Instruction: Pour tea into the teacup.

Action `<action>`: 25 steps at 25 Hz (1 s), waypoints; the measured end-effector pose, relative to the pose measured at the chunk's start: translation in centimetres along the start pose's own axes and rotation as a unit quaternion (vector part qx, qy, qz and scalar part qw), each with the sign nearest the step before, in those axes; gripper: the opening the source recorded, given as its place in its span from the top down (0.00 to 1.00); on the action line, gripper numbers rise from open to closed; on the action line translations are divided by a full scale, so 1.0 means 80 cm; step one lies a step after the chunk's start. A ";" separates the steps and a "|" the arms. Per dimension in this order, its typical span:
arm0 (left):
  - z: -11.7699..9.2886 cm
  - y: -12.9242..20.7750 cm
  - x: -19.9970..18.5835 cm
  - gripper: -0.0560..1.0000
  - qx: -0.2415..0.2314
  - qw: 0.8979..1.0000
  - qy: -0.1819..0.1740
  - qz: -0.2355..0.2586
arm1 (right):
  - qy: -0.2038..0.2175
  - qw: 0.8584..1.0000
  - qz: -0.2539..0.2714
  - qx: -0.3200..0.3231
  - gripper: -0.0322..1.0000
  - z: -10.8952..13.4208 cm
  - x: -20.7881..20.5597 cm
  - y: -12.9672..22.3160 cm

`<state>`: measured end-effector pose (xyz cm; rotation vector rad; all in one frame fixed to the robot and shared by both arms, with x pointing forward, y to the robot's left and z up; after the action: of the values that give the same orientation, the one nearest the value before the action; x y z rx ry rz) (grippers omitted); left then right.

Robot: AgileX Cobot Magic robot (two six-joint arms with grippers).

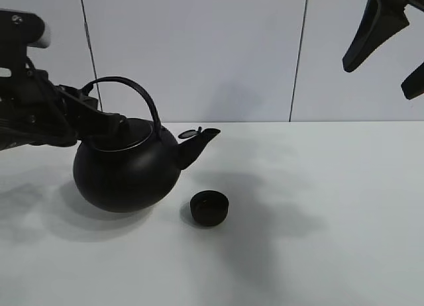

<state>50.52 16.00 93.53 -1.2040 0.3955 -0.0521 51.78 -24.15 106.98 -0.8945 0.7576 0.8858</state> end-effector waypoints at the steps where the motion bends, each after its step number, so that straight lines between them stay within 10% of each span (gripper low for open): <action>1: 0.002 0.003 -0.006 0.83 -0.008 1.000 -0.004 -0.003 | 0.000 1.000 0.000 0.000 0.48 0.000 0.000 0.000; 25: 0.021 0.044 -0.049 0.83 -0.035 0.998 -0.042 0.013 | -0.001 1.000 -0.001 0.001 0.48 0.000 0.000 0.000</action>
<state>46.79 19.76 91.88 -1.2659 0.3414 0.0354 51.80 -24.13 107.00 -0.8918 0.7550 0.8846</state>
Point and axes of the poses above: a point on each arm's last joint axis where the gripper is mounted, x pointing out along that axis toward the gripper, z along the wrist's bending axis when the last joint is at zero, y = z × x, the point moved 1 cm from there along x, pointing out along that axis toward the gripper, and after that the axes turned 13 degrees about x, right-handed, at the moved point
